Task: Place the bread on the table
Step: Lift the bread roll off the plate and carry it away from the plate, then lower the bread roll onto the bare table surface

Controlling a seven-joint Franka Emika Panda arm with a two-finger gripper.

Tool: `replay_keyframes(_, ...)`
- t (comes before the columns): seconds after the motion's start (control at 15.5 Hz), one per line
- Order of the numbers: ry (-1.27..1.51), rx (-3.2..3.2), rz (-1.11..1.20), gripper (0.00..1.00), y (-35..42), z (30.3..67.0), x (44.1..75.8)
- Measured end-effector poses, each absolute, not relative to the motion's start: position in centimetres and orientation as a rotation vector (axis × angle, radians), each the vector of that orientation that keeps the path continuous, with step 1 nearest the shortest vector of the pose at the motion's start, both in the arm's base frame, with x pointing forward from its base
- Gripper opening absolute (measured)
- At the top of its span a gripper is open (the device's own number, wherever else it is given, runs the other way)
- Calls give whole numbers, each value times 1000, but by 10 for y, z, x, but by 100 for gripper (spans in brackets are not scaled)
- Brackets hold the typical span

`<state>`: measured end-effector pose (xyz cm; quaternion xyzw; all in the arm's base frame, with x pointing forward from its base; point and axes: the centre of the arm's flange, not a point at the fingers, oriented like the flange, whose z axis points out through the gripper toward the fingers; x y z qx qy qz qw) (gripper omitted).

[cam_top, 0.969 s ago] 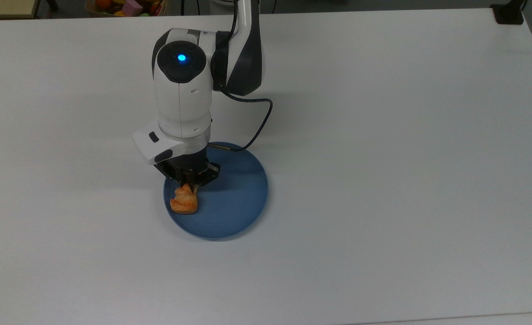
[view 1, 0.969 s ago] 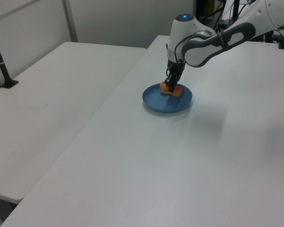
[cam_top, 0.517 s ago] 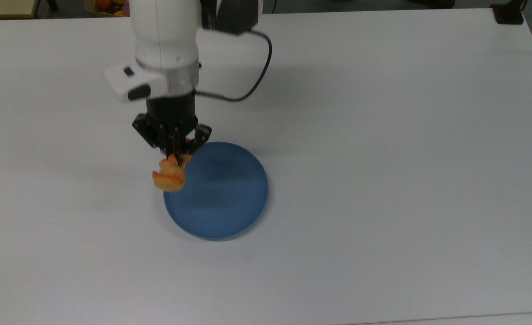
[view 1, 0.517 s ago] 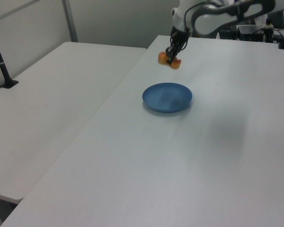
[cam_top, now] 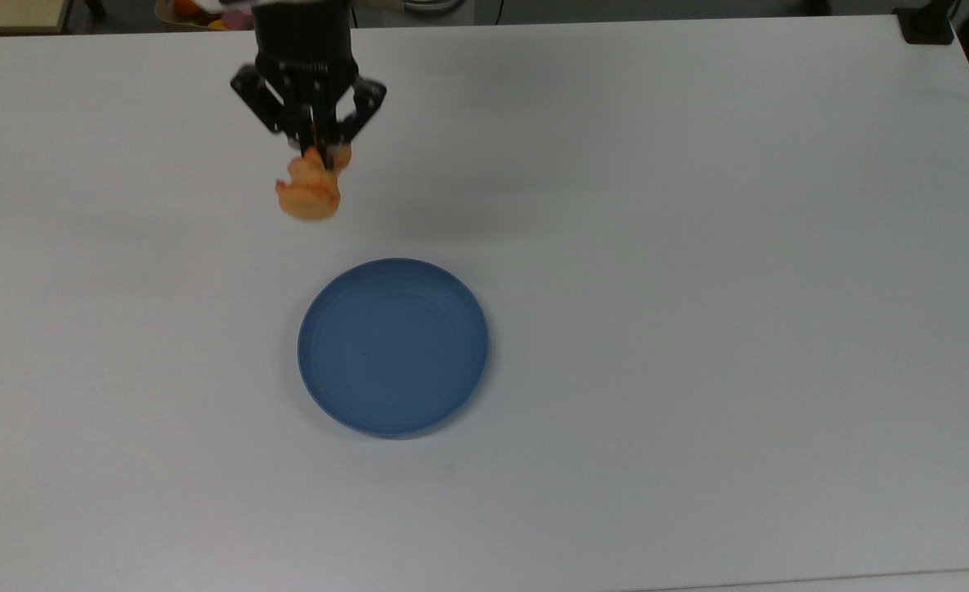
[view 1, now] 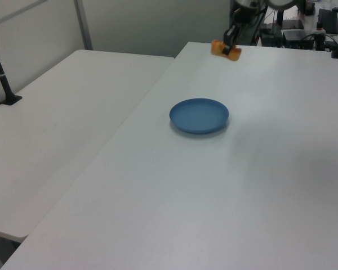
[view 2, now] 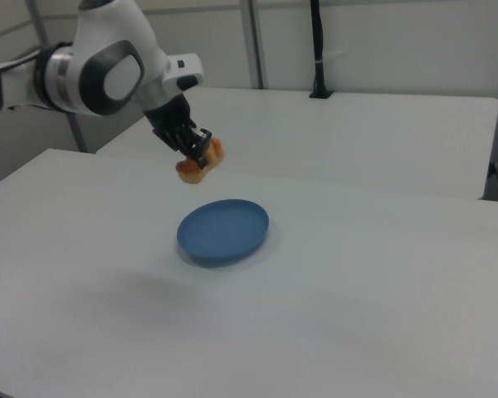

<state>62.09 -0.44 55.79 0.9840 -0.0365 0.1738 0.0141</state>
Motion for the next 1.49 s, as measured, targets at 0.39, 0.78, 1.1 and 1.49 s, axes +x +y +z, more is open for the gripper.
replay_keyframes(0.39, 67, 3128, 330, 11, -7, 579, 543)
replay_keyframes(0.78, 212, 3136, 71, 11, 32, 521, 511)
replay_keyframes(1.1, 251, 3125, -42, 11, 43, 457, 498)
replay_keyframes(1.49, 256, 3095, -141, 11, 43, 389, 507)
